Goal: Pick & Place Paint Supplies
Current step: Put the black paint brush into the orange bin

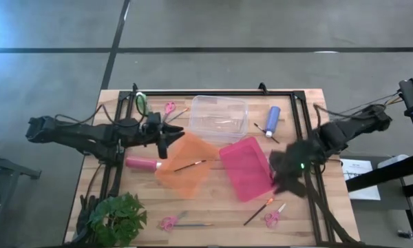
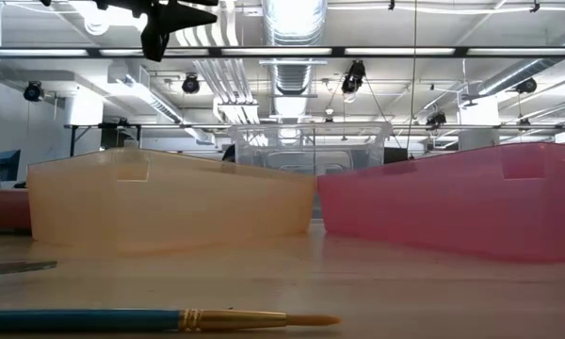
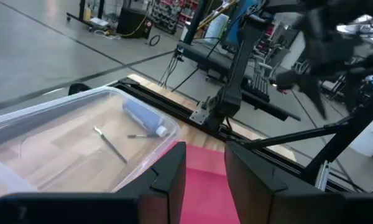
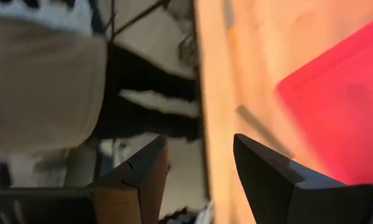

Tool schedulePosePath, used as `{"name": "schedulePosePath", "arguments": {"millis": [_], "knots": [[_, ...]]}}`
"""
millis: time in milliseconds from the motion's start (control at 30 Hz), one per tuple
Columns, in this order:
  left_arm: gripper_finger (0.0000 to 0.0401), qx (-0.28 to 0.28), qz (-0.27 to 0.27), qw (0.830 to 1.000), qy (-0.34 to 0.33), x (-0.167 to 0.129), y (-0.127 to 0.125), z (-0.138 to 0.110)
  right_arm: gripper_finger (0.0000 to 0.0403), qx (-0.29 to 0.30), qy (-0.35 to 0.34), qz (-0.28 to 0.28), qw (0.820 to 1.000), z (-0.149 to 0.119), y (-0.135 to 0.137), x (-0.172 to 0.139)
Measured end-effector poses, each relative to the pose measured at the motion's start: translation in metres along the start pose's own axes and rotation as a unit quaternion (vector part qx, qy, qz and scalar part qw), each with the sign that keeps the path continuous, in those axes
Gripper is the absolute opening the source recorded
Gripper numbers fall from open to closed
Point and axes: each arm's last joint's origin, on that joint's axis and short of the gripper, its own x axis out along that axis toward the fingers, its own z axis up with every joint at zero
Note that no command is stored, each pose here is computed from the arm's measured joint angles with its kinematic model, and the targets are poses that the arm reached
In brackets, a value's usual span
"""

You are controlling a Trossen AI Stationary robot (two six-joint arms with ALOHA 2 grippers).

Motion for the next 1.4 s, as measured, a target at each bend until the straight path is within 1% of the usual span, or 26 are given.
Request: {"name": "schedulePosePath", "arguments": {"millis": [67, 133, 267, 300, 400, 467, 500, 567, 700, 767, 833, 900, 967, 1033, 1100, 1133, 1233, 1300, 1400], "knots": [[0.012, 0.002, 0.0, 1.0, -0.001, -0.001, 0.0, 0.0, 0.0178, -0.002, 0.027, 0.009, 1.0, -0.01, 0.012, 0.014], [0.012, 0.003, -0.001, 1.0, -0.001, -0.002, 0.0, 0.001, 0.0178, 0.005, 0.066, 0.003, 0.998, -0.024, 0.023, 0.031], [0.012, 0.025, 0.001, 1.0, 0.003, -0.001, 0.0, 0.0, 0.0178, 0.015, 0.098, -0.047, 0.994, -0.053, 0.04, 0.071], [0.012, 0.031, 0.001, 1.0, 0.003, -0.001, 0.001, -0.001, 0.0178, 0.021, 0.107, -0.049, 0.993, -0.058, 0.043, 0.081], [0.012, 0.039, 0.001, 0.999, 0.003, -0.001, 0.001, -0.001, 0.0178, 0.042, 0.141, -0.023, 0.989, -0.068, 0.055, 0.112], [0.012, 0.041, 0.002, 0.999, 0.006, -0.001, 0.001, -0.001, 0.0178, 0.055, 0.146, -0.006, 0.988, -0.073, 0.062, 0.131], [0.012, 0.044, 0.003, 0.999, 0.007, -0.001, 0.001, -0.001, 0.0178, 0.061, 0.147, -0.002, 0.987, -0.076, 0.064, 0.14], [0.012, 0.056, 0.003, 0.998, 0.012, -0.001, 0.001, -0.002, 0.0178, 0.071, 0.158, -0.016, 0.985, -0.08, 0.067, 0.153], [0.012, 0.062, 0.004, 0.998, 0.022, -0.001, 0.002, -0.004, 0.0178, 0.064, 0.188, -0.078, 0.977, -0.088, 0.068, 0.168], [0.0121, 0.064, 0.007, 0.998, 0.029, -0.001, 0.003, -0.006, 0.0178, 0.045, 0.211, -0.137, 0.967, -0.091, 0.062, 0.172], [0.0121, 0.066, 0.01, 0.997, 0.036, -0.001, 0.004, -0.009, 0.0178, 0.017, 0.24, -0.214, 0.947, -0.096, 0.051, 0.176], [0.0121, 0.065, 0.013, 0.997, 0.043, -0.001, 0.005, -0.011, 0.0178, -0.02, 0.267, -0.285, 0.92, -0.099, 0.038, 0.18], [0.0121, 0.065, 0.013, 0.997, 0.043, -0.001, 0.005, -0.011, 0.0178, -0.054, 0.284, -0.332, 0.898, -0.101, 0.029, 0.181], [0.0121, 0.064, 0.016, 0.997, 0.042, -0.001, 0.005, -0.011, 0.0178, -0.088, 0.278, -0.364, 0.885, -0.103, 0.023, 0.182], [0.0121, 0.063, 0.022, 0.997, 0.04, -0.001, 0.006, -0.011, 0.0178, -0.121, 0.251, -0.387, 0.879, -0.106, 0.019, 0.185], [0.0121, 0.062, 0.025, 0.997, 0.038, -0.001, 0.006, -0.01, 0.0178, -0.132, 0.231, -0.398, 0.878, -0.108, 0.018, 0.185], [0.0121, 0.051, 0.034, 0.998, 0.033, -0.001, 0.006, -0.01, 0.0178, -0.153, 0.152, -0.421, 0.881, -0.113, 0.018, 0.186], [0.0121, 0.046, 0.036, 0.998, 0.032, -0.001, 0.006, -0.01, 0.0178, -0.148, 0.107, -0.436, 0.881, -0.119, 0.015, 0.186], [0.0121, 0.038, 0.038, 0.998, 0.031, -0.001, 0.006, -0.01, 0.0178, -0.109, 0.066, -0.443, 0.887, -0.129, 0.008, 0.186]]}}
